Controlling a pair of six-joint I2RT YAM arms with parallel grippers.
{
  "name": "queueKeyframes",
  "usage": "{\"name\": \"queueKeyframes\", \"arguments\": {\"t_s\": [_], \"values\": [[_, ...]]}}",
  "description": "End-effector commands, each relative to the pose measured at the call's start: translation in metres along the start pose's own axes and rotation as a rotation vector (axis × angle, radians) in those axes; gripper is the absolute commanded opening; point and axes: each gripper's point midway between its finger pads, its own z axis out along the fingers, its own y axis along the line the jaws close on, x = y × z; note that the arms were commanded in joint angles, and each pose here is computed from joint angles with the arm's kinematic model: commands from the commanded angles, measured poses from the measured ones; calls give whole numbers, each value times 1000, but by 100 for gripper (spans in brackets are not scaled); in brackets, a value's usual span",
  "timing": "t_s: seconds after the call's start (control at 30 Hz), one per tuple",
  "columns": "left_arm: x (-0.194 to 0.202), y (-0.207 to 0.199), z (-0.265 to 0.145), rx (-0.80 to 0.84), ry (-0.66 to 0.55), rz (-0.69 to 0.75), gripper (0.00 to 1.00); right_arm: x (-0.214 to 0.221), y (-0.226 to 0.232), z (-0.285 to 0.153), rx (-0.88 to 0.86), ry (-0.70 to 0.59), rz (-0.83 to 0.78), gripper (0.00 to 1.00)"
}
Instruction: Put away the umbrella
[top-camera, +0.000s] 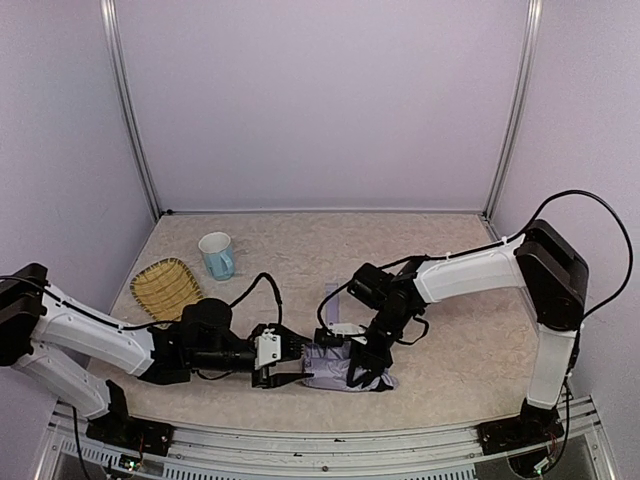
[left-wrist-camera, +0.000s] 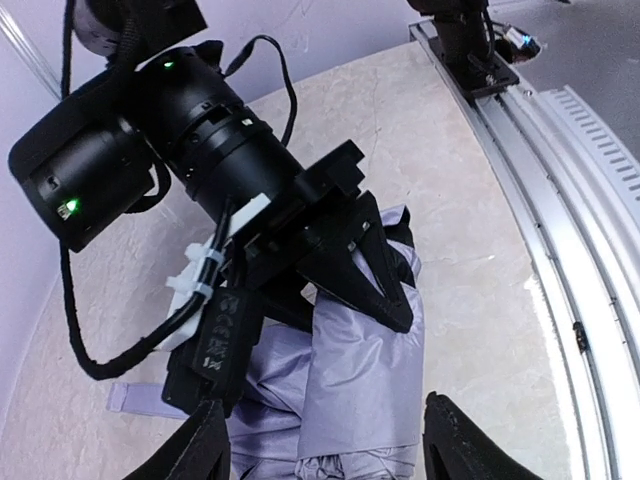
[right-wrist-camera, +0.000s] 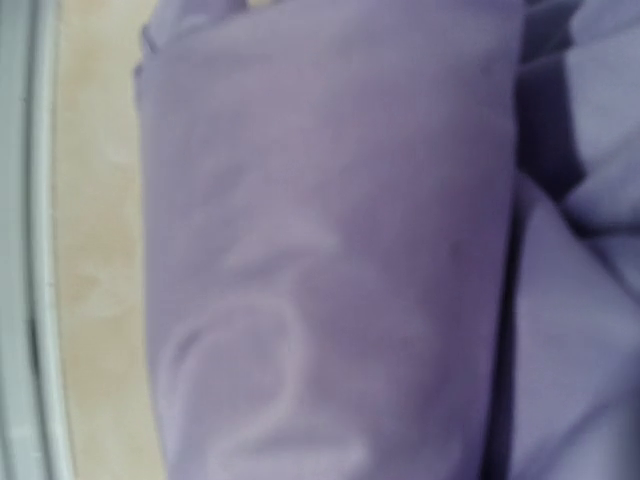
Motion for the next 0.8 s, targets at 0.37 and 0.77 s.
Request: {"name": "queueKeyframes", "arguments": {"t_s": [0.37, 0.77], "values": [[98, -27, 64, 121, 446, 99, 70, 63, -16, 37, -188, 159, 245, 14], [145, -51, 57, 252, 645, -63, 28, 12, -51, -21, -26, -148, 261, 58]]}}
